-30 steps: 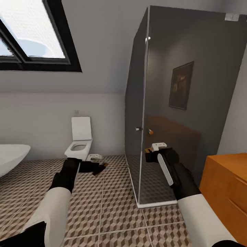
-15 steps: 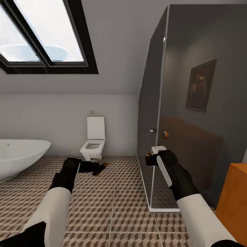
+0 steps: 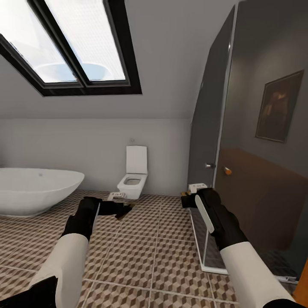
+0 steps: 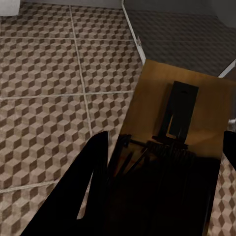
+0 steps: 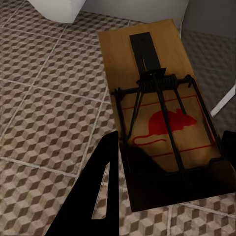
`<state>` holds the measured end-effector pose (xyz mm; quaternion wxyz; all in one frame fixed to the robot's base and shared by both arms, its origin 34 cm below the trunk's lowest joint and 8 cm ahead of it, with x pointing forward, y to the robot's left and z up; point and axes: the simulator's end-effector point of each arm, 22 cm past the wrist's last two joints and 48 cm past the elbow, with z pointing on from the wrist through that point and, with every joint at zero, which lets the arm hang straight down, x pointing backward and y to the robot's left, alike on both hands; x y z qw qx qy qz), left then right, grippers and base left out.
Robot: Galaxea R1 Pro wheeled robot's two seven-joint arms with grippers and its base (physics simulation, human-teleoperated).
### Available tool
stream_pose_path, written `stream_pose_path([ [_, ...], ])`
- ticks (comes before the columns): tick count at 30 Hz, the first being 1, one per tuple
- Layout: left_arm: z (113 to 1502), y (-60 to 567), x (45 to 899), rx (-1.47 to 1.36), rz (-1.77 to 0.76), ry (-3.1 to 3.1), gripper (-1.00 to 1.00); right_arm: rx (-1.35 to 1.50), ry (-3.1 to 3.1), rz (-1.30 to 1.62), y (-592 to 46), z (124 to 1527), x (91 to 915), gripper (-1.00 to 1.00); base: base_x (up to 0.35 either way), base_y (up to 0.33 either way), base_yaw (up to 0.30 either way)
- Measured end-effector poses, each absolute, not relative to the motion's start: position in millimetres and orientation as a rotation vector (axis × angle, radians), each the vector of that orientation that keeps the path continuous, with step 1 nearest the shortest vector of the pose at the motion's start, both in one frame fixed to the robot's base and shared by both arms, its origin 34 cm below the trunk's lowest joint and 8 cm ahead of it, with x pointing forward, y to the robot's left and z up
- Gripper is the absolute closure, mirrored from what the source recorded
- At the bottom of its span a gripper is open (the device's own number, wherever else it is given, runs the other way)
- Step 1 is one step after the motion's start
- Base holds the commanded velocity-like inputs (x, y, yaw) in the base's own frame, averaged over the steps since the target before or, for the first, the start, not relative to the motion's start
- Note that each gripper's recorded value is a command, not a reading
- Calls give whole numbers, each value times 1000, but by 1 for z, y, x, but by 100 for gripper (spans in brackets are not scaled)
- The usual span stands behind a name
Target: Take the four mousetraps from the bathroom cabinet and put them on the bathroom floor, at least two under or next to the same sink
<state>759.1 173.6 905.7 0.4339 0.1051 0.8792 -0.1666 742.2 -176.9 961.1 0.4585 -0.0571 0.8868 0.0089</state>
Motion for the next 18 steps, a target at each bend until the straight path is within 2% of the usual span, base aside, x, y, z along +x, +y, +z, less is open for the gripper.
stream_pose_path([
  [18,913,172,758,257,-430,2174,100,-140,2177,21,-177,966,740,100,0,0,268],
])
